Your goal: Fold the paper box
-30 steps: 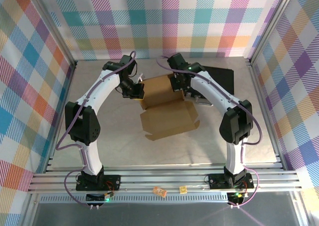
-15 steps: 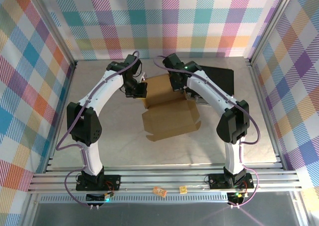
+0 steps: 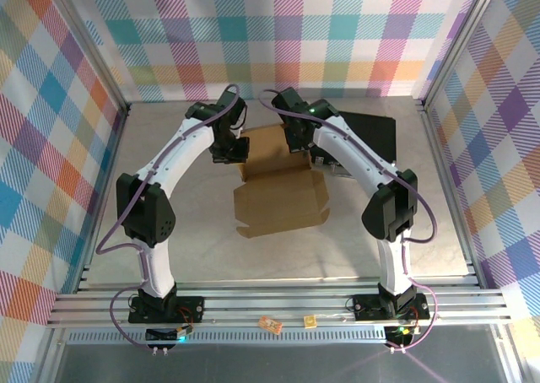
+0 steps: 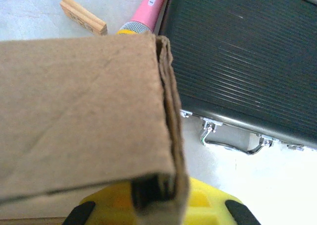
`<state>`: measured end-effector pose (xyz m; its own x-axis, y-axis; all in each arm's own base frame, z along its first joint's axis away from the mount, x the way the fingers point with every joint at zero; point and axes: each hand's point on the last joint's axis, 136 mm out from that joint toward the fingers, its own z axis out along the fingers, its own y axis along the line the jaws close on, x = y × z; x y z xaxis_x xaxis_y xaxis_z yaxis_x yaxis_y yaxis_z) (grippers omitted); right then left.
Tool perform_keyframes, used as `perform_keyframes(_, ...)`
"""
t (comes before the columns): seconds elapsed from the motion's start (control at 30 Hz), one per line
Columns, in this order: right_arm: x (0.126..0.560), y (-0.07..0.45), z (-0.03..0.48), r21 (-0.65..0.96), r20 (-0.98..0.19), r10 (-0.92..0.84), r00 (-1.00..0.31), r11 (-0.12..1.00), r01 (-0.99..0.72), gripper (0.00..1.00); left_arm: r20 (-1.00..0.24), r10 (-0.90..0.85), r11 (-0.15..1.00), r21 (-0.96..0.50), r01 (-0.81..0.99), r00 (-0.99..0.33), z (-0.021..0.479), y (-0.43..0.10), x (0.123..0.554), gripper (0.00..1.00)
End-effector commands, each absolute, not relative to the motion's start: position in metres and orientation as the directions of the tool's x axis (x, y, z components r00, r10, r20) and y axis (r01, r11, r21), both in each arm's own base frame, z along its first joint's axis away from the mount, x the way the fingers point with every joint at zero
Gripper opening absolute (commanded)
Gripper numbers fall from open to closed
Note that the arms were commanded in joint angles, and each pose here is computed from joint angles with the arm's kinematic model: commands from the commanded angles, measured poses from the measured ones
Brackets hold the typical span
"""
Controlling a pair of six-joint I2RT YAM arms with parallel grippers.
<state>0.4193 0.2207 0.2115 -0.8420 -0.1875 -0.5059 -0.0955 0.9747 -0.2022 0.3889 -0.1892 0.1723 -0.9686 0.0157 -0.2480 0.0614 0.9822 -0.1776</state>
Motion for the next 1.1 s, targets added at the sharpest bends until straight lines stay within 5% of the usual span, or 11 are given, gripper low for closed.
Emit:
perform_keyframes(0.0,0.415,0.197,0.221,-0.254,-0.494,-0.136,-0.858,0.967,-0.007,0.00,-0.226,-0.035,0.999,-0.036,-0.027,-0.974,0.170,-0.158,0.382,0.00)
perform_keyframes(0.37,0.408,0.202,0.219,-0.248,-0.465,-0.114,-0.878,0.969,0.006,0.00,-0.267,-0.003,0.996,0.080,-0.026,-0.964,0.174,-0.149,0.383,0.00)
perform_keyframes(0.87,0.408,0.211,0.215,-0.214,-0.453,-0.127,-0.882,0.976,-0.030,0.00,-0.234,-0.041,0.995,-0.095,-0.019,-0.971,0.174,-0.170,0.385,0.00)
perform_keyframes(1.07,0.409,0.219,0.218,-0.177,-0.459,-0.136,-0.878,0.982,-0.059,0.00,-0.236,-0.040,0.994,-0.106,-0.015,-0.971,0.177,-0.168,0.384,0.17)
